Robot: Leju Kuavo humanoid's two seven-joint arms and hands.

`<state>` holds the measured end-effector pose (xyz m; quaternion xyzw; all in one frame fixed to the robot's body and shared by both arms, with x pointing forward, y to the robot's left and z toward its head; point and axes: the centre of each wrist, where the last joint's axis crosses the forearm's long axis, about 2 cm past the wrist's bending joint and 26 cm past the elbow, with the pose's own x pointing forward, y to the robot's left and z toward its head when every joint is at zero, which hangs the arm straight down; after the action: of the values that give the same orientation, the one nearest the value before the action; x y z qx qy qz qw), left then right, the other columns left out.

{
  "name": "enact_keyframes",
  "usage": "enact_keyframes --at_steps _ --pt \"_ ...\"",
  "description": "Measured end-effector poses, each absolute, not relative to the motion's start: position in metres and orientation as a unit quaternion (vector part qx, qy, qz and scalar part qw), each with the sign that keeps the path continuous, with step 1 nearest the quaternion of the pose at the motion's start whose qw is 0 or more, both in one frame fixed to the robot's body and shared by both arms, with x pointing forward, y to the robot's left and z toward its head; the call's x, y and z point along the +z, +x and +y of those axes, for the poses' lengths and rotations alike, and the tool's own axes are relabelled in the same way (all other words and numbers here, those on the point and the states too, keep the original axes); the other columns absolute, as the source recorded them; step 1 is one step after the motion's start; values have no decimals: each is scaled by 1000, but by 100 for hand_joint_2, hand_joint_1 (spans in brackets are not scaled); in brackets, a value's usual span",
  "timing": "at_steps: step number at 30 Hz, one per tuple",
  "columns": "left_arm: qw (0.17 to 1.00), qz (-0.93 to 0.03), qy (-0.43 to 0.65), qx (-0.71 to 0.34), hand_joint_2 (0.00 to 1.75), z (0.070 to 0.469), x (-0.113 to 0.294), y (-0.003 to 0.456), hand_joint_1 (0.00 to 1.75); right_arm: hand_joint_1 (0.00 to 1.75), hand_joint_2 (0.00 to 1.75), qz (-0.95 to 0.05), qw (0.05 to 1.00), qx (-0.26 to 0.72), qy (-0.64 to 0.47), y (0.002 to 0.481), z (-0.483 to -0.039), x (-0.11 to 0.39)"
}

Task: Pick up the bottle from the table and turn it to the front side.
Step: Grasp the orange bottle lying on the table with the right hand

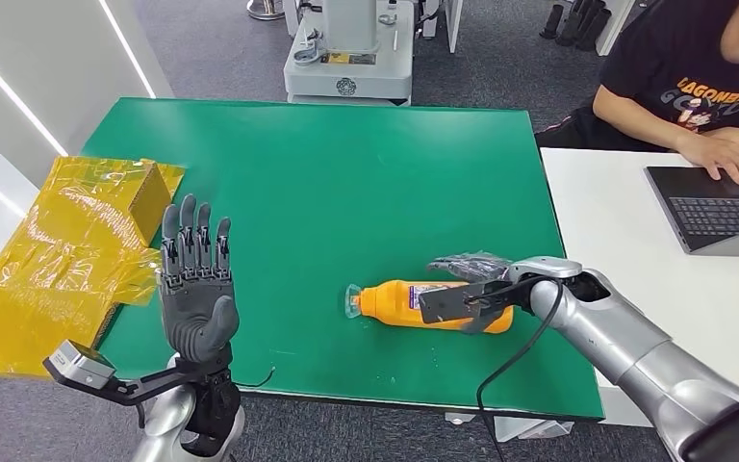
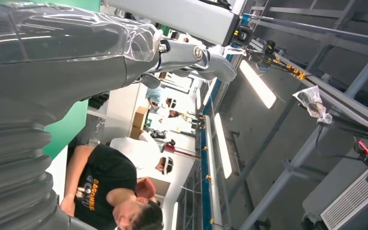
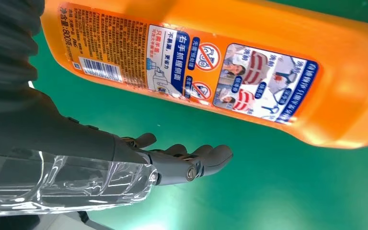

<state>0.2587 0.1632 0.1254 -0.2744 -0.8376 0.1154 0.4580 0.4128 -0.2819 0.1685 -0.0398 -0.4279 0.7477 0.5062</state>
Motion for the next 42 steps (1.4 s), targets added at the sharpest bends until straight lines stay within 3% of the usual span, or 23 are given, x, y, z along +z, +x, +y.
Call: enact_keyframes --at_steps 27,28,31,32,36,42 --pt "460 -835 -277 120 175 162 124 256 0 0 175 -425 522 736 -70 385 -309 118" --pt "460 -835 -277 120 175 162 124 256 0 13 175 -428 522 734 -70 385 -309 117" --pt "460 -835 -279 121 175 161 124 256 0 126 175 -437 520 730 -72 383 -310 114" --pt "460 -834 -280 120 175 161 124 255 0 154 175 -440 520 729 -72 383 -310 113" --pt "462 -832 -282 118 175 160 124 255 0 175 175 -450 516 725 -74 381 -310 111" --pt "466 -831 -281 116 175 159 124 254 0 175 175 -460 511 722 -80 378 -308 107"
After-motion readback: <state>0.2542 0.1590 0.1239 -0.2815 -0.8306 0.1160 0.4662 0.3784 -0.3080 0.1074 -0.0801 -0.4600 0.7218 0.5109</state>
